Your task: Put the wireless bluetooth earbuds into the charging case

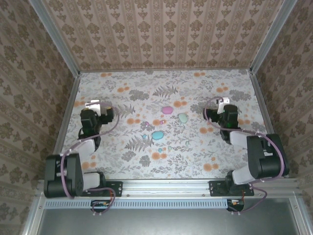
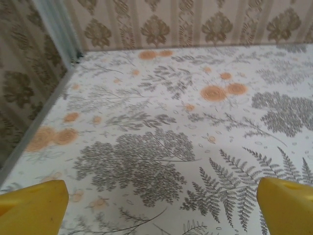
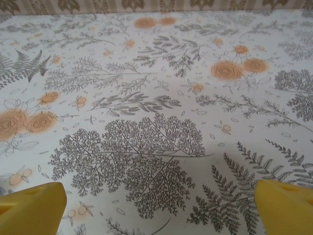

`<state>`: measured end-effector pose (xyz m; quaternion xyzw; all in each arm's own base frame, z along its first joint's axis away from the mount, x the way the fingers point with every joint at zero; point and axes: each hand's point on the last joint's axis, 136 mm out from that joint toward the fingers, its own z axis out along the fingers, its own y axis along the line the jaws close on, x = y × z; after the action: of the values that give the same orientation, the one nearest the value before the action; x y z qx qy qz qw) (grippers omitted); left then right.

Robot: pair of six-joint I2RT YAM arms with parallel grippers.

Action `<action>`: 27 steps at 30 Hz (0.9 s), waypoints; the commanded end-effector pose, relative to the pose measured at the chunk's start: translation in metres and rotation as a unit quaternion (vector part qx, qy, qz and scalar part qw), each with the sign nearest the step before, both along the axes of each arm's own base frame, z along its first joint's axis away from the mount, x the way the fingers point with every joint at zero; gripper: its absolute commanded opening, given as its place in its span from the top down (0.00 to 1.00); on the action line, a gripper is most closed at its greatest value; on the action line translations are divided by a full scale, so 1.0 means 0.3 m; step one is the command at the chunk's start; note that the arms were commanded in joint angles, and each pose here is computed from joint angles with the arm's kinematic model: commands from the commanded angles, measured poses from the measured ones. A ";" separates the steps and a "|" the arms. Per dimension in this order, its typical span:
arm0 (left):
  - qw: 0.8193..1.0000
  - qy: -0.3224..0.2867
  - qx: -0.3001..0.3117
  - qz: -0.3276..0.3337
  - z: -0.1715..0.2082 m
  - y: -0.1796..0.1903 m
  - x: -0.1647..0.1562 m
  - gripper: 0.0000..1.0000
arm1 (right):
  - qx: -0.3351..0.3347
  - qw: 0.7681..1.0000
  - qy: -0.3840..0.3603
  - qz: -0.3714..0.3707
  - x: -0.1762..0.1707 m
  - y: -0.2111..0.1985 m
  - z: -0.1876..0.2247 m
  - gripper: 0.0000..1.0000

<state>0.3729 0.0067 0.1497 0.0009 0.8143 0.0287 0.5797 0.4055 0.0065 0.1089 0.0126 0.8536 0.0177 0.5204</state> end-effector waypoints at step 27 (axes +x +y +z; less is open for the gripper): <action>0.959 0.140 -0.223 -0.105 0.064 -0.298 -0.066 0.00 | 0.042 0.927 0.328 0.179 -0.056 0.512 -0.167 0.13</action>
<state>0.3534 -0.0824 0.1646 -0.0346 0.8667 -0.2170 0.4477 0.3885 0.1711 0.0699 -0.0962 0.9490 0.2181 0.2062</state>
